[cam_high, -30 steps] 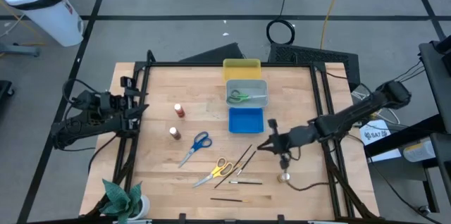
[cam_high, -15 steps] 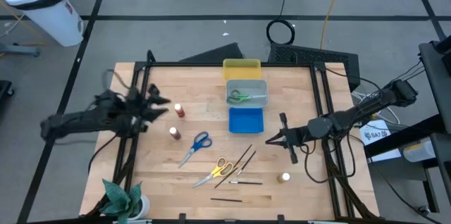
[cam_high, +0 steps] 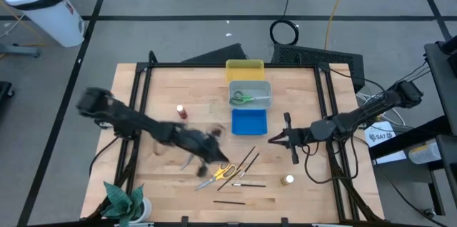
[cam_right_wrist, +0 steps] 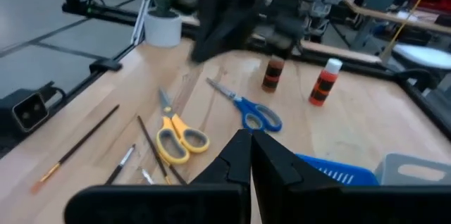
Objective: Pick & Place Paint Supplies
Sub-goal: Adjust the paint brushes on the table
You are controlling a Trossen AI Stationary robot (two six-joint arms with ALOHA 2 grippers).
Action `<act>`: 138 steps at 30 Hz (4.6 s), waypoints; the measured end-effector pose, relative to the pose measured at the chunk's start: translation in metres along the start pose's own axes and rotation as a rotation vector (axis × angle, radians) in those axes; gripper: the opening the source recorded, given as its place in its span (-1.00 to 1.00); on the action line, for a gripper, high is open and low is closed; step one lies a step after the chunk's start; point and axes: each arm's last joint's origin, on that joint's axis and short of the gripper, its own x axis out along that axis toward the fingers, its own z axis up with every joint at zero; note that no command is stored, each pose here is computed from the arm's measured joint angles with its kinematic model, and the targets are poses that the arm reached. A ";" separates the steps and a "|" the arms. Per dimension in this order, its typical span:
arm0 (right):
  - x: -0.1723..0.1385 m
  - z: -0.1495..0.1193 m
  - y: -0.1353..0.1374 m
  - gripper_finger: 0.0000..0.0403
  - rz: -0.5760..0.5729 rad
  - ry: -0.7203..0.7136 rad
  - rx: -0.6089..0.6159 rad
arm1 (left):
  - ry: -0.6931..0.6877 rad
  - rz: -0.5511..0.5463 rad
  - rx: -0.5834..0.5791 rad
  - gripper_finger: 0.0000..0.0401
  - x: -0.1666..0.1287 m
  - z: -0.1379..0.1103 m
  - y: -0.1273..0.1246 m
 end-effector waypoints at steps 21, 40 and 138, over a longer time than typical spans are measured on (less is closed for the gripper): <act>0.007 -0.007 0.003 -1.00 -0.020 0.048 -0.012 | 0.355 -0.050 -0.031 -0.99 0.109 -0.008 0.016; 0.007 -0.007 0.003 -1.00 -0.020 0.047 -0.011 | 0.330 -0.254 -0.150 -0.99 0.139 -0.040 0.017; 0.010 -0.016 0.004 -0.99 -0.011 0.130 -0.007 | 0.393 0.287 -0.337 -0.96 0.129 -0.044 0.014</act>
